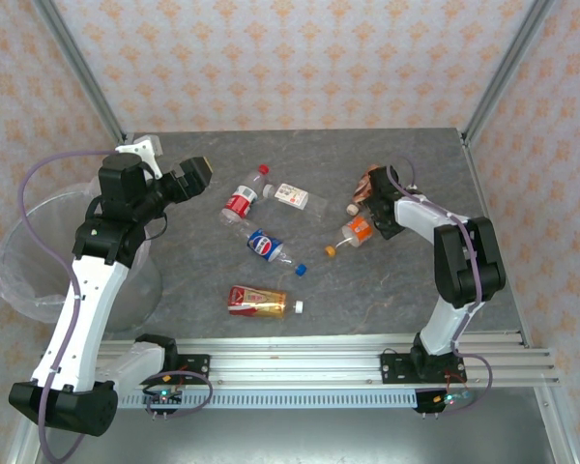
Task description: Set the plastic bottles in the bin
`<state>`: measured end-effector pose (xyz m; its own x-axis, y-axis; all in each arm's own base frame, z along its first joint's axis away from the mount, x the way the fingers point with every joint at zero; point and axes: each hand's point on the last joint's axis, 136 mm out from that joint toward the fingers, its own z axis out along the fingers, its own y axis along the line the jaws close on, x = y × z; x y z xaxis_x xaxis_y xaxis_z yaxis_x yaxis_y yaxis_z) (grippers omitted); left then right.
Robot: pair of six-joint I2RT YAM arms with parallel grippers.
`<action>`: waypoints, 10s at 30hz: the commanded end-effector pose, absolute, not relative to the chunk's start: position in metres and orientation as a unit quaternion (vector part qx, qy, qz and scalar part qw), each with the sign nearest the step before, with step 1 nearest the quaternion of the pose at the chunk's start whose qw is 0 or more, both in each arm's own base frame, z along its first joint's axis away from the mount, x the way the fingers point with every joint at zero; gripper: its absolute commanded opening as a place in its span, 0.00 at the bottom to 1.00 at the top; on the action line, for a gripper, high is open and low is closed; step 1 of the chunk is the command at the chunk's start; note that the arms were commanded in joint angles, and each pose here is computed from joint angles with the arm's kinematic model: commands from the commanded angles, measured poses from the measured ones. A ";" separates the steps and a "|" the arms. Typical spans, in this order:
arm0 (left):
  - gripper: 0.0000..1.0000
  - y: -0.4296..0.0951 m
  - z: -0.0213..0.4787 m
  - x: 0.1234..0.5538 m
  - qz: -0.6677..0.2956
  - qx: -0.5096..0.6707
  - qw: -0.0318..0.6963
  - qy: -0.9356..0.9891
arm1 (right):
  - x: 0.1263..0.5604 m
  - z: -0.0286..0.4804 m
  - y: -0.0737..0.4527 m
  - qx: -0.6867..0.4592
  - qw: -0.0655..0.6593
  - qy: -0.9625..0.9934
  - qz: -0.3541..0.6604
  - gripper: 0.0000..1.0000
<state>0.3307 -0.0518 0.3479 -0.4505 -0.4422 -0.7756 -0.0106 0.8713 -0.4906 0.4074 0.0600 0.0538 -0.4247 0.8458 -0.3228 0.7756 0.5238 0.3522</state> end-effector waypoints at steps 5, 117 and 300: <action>1.00 -0.051 0.338 0.333 -0.198 -0.130 0.500 0.833 | 0.401 0.035 0.057 0.480 0.209 0.851 0.052 0.79; 0.60 -0.306 0.283 0.348 -0.372 0.188 0.407 0.813 | 0.390 0.329 0.254 0.106 0.454 0.737 0.488 0.63; 1.00 -0.025 0.385 0.308 -0.239 -0.169 0.568 0.769 | 0.464 0.146 0.078 0.220 0.315 0.916 0.114 0.99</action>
<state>0.3075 -0.0075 0.3600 -0.3050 -0.5742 -0.7597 -0.1212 0.8147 -0.5671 0.4647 0.0897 0.1533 -0.6493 0.5113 -0.5630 0.3349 0.8569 0.3919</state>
